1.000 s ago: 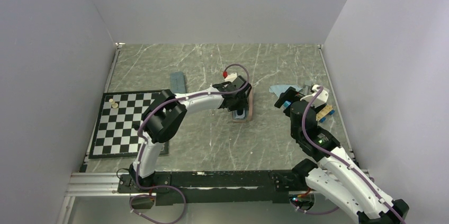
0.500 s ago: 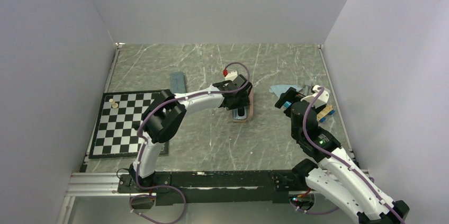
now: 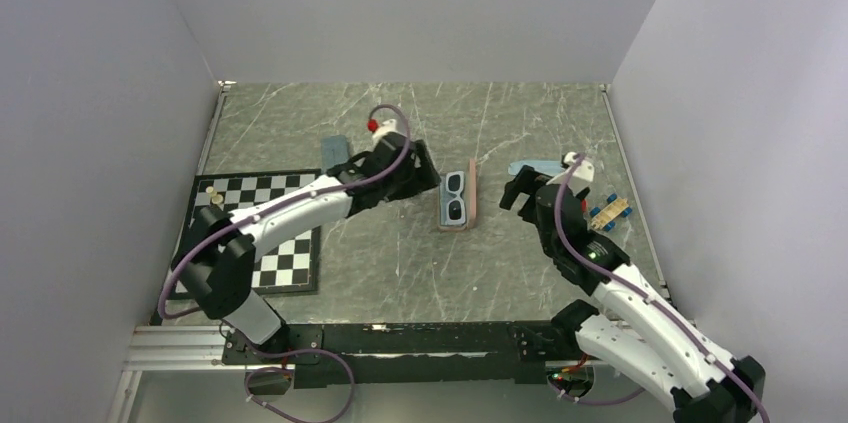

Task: Organize the sunglasses
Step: Close the case with sunglasses at the center of the board.

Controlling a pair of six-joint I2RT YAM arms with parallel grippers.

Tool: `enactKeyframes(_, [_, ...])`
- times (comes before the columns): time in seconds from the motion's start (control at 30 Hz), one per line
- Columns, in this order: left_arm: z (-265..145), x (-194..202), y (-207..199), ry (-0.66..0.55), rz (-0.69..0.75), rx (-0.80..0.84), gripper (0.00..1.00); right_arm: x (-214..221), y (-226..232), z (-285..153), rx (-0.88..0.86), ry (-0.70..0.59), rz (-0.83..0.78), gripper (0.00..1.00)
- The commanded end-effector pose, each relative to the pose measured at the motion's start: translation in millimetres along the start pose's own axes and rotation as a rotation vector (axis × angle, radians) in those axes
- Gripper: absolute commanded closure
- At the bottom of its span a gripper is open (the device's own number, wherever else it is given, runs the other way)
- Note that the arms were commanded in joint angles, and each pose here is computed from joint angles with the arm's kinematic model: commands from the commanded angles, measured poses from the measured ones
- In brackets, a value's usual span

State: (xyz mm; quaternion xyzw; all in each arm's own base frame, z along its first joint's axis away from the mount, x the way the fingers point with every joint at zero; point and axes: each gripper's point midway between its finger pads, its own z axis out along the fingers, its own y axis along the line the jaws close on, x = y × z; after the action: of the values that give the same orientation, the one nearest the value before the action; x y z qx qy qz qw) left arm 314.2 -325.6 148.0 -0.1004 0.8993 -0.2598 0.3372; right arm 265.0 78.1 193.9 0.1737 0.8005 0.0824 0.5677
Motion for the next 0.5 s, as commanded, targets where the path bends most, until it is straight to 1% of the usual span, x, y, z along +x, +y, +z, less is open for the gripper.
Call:
enactKeyframes(0.0, [12.0, -8.3, 33.1, 0.037, -0.026, 0.025, 0.24, 5.3, 46.2, 8.2, -0.162, 0.074, 0.029, 0.05])
enactKeyframes(0.07, [20.8, -2.6, 40.5, 0.087, -0.031, 0.032, 0.39, 15.0, 54.3, 17.0, -0.18, 0.113, 0.019, 0.09])
enactKeyframes(0.1, [25.3, 2.0, 40.0, 0.114, -0.025, 0.049, 0.45, 19.9, 57.8, 21.7, -0.189, 0.132, 0.018, 0.11])
enactKeyframes(0.17, [36.1, 11.9, 37.7, 0.155, -0.011, 0.08, 0.53, 29.5, 67.2, 30.3, -0.227, 0.179, 0.019, 0.14])
enactKeyframes(0.23, [45.8, 18.9, 43.6, 0.176, -0.02, 0.058, 0.66, 38.5, 74.0, 38.1, -0.261, 0.219, 0.029, 0.19])
enactKeyframes(0.33, [58.9, 28.2, 48.4, 0.2, -0.038, 0.046, 0.79, 47.7, 79.1, 49.0, -0.291, 0.259, 0.046, 0.3])
enactKeyframes(0.4, [65.5, 33.5, 47.2, 0.217, -0.036, 0.052, 0.81, 53.1, 77.9, 56.4, -0.291, 0.268, 0.048, 0.37])
enactKeyframes(0.47, [72.5, 36.9, 50.2, 0.228, -0.028, 0.029, 0.83, 60.4, 73.4, 65.3, -0.271, 0.277, 0.055, 0.4])
